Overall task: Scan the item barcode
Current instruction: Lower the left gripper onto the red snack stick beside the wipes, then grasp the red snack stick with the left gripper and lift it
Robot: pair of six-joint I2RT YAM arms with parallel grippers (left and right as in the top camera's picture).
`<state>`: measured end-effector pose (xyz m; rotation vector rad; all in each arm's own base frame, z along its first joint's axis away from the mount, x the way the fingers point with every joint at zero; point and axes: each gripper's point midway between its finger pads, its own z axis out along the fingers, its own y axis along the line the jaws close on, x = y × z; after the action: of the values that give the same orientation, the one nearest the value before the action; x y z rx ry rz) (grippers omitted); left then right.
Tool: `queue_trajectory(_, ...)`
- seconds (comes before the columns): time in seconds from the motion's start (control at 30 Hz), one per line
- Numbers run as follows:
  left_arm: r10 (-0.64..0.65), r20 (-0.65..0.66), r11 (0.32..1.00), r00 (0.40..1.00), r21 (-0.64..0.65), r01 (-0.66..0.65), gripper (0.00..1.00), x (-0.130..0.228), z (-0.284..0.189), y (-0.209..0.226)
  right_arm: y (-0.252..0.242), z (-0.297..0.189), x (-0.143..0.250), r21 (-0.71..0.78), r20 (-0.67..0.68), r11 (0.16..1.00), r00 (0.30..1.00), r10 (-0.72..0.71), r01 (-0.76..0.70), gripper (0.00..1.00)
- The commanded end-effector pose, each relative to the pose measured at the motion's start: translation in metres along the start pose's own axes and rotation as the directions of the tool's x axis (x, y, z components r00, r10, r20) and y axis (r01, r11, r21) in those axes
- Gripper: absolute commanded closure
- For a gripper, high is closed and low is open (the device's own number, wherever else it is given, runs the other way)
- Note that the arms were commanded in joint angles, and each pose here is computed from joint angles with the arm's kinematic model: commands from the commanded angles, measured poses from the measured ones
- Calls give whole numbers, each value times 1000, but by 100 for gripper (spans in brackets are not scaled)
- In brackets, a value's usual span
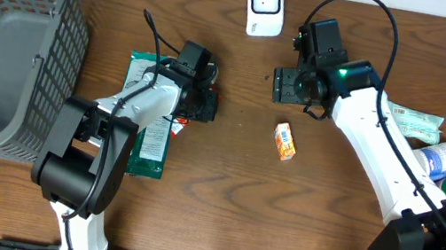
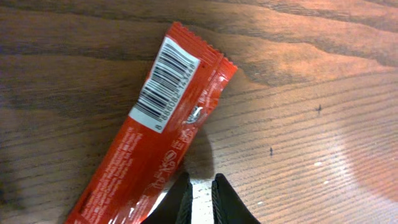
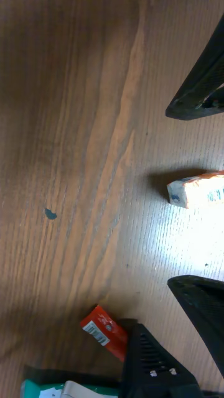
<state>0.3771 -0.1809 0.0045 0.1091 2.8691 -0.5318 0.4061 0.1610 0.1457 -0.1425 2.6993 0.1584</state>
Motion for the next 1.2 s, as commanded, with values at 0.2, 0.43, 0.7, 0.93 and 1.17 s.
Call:
queue_trajectory(0.2,60,135,989,989,-142,-40,63,-38,-67,5,-5,4,3,17,-16,1000,1000,2,-2,24)
queue_trajectory(0.43,116,6,975,993,-189,-113,58,-10,-72,37,-5,4,3,17,-16,1000,1000,2,-2,24)
queue_trajectory(0.7,173,-94,974,980,-133,-185,58,14,-57,45,-5,4,3,17,-16,1000,1000,2,-2,24)
queue_trajectory(0.93,210,-101,974,973,-66,-217,58,17,-54,34,-5,4,3,17,-16,1000,1000,2,-2,24)
queue_trajectory(1.17,204,-128,975,971,-65,-214,58,21,-38,40,-5,4,3,17,-16,1000,1000,2,-2,24)
